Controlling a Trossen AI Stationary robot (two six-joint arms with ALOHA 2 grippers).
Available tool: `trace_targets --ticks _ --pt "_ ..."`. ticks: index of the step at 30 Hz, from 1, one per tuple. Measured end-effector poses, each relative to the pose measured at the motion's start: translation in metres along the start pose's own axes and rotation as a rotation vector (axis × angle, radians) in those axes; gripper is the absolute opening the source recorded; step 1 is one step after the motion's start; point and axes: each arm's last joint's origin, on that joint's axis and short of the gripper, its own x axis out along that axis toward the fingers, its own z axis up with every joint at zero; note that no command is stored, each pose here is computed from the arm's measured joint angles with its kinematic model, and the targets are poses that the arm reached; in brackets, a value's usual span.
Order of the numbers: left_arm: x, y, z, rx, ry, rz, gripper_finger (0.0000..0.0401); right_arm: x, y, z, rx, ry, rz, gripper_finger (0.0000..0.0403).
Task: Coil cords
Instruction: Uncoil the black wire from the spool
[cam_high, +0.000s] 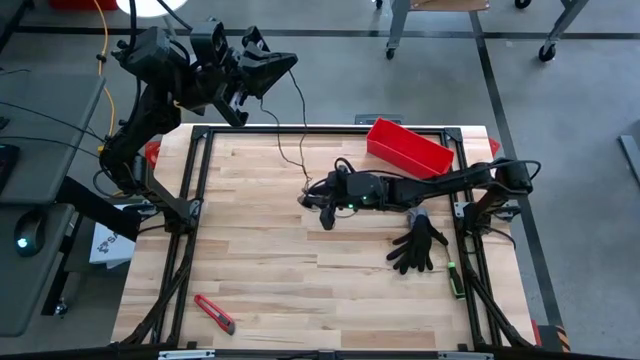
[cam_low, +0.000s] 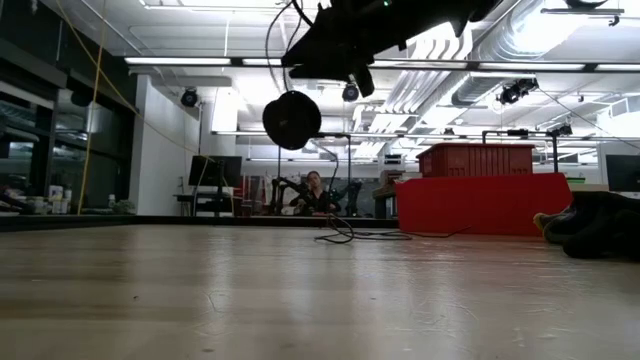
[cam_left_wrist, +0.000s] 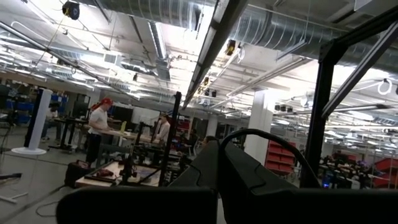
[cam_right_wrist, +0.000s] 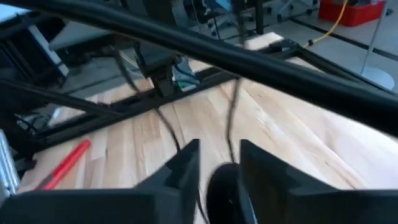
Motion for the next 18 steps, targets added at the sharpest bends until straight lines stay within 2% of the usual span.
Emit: trace_targets --ticks 3,6,12,18 --pt "0.0 0.0 -0.0001 0.0 0.0 0.0 0.0 0.0062 0.0005 -0.0033 0.009 -0.02 0.006 0.0043" --pt "0.0 0.0 -0.0001 0.0 0.0 0.0 0.0 0.0102 0.0008 -0.0046 0.019 -0.042 0.012 0.0035" --pt "0.0 0.0 0.0 0.0 0.0 0.0 0.0 0.0103 -0.0021 -0.0062 0.013 -0.044 -0.07 0.0087" --pt "0.0 0.0 -0.0001 0.0 0.001 0.0 0.0 0.0103 -0.0017 -0.0059 0.041 -0.046 -0.061 0.0147"
